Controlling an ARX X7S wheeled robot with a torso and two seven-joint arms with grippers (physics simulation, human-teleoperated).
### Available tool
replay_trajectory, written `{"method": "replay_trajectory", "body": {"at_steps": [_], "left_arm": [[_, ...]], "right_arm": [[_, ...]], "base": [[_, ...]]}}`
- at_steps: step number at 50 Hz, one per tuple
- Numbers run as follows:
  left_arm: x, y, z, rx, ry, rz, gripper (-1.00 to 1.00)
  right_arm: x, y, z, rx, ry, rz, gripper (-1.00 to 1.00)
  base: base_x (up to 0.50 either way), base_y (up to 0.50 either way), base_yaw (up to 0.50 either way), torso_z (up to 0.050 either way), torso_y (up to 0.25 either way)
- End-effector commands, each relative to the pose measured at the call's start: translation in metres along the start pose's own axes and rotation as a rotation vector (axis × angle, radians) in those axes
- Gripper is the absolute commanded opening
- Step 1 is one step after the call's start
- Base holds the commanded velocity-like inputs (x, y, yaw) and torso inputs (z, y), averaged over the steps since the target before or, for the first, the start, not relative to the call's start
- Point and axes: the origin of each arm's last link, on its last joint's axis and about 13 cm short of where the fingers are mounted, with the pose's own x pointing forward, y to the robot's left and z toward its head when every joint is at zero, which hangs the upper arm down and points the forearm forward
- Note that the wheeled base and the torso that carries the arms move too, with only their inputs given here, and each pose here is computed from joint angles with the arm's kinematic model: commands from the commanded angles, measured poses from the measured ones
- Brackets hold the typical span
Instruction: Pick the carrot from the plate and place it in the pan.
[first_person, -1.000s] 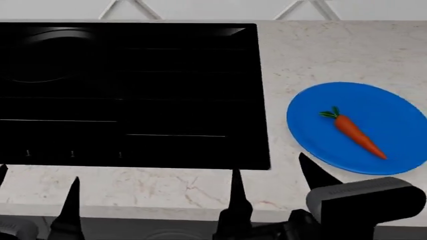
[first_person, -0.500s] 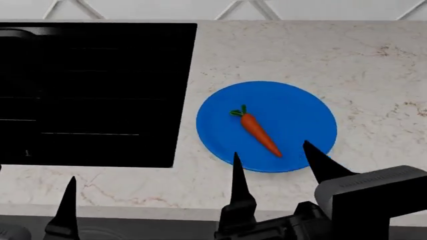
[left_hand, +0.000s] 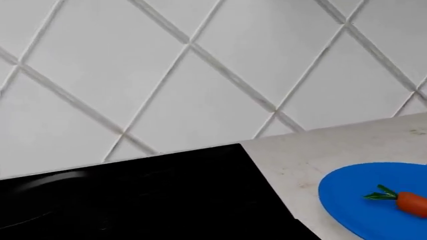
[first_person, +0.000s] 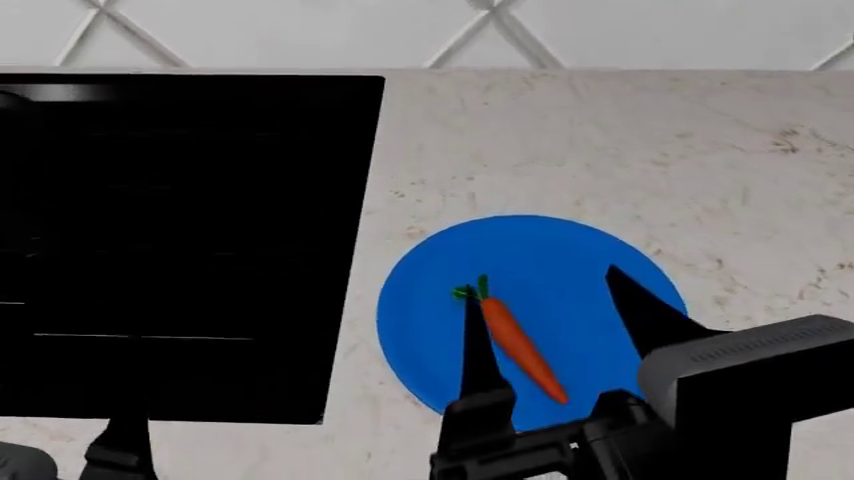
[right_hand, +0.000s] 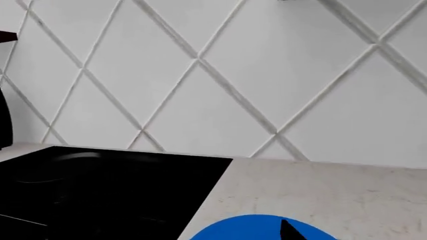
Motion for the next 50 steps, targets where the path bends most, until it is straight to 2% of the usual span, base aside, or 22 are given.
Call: {"method": "replay_trajectory", "body": {"at_steps": [1, 17, 20, 28, 31, 35, 40, 44, 47, 49, 50], "left_arm": [[0.005, 0.005, -0.002, -0.006, -0.002, 0.048, 1.00], [0.003, 0.004, -0.002, -0.006, 0.001, 0.053, 1.00], [0.002, 0.004, -0.002, -0.008, 0.002, 0.054, 1.00], [0.001, 0.003, -0.003, -0.008, 0.004, 0.056, 1.00], [0.000, 0.003, -0.002, -0.008, 0.004, 0.056, 1.00], [-0.002, 0.001, -0.001, -0.010, 0.004, 0.056, 1.00], [-0.002, 0.001, 0.001, -0.007, 0.005, 0.056, 1.00], [-0.002, 0.002, 0.001, -0.006, 0.007, 0.056, 1.00], [-0.002, 0.003, 0.003, -0.003, 0.009, 0.054, 1.00], [-0.002, 0.003, 0.004, -0.003, 0.008, 0.050, 1.00], [-0.002, 0.003, 0.004, -0.004, 0.008, 0.049, 1.00]], "right_arm": [[0.003, -0.003, 0.002, 0.003, -0.014, 0.002, 1.00], [0.011, -0.010, 0.002, 0.064, 0.006, 0.001, 1.00], [0.011, -0.011, 0.003, 0.076, 0.009, -0.002, 1.00], [0.016, -0.015, 0.002, 0.049, 0.016, 0.021, 1.00], [0.020, -0.018, 0.003, 0.038, 0.031, 0.095, 1.00], [0.032, -0.027, 0.008, 0.019, 0.097, 0.269, 1.00], [0.052, -0.039, -0.002, 0.022, 0.173, 0.339, 1.00], [0.067, -0.047, -0.012, 0.049, 0.257, 0.312, 1.00], [0.076, -0.056, -0.025, -0.023, 0.307, 0.219, 1.00], [0.080, -0.058, -0.028, -0.021, 0.330, 0.247, 1.00], [0.082, -0.060, -0.030, 0.088, 0.276, 0.269, 1.00]], "base": [[0.50, 0.00, 0.00, 0.000, 0.000], [0.03, 0.00, 0.00, 0.000, 0.000], [0.00, -0.46, 0.00, 0.000, 0.000], [0.00, -0.25, 0.00, 0.000, 0.000], [0.00, 0.00, 0.00, 0.000, 0.000], [0.00, 0.00, 0.00, 0.000, 0.000], [0.00, 0.00, 0.00, 0.000, 0.000], [0.00, 0.00, 0.00, 0.000, 0.000], [0.00, 0.00, 0.00, 0.000, 0.000], [0.00, 0.00, 0.00, 0.000, 0.000], [0.00, 0.00, 0.00, 0.000, 0.000]]}}
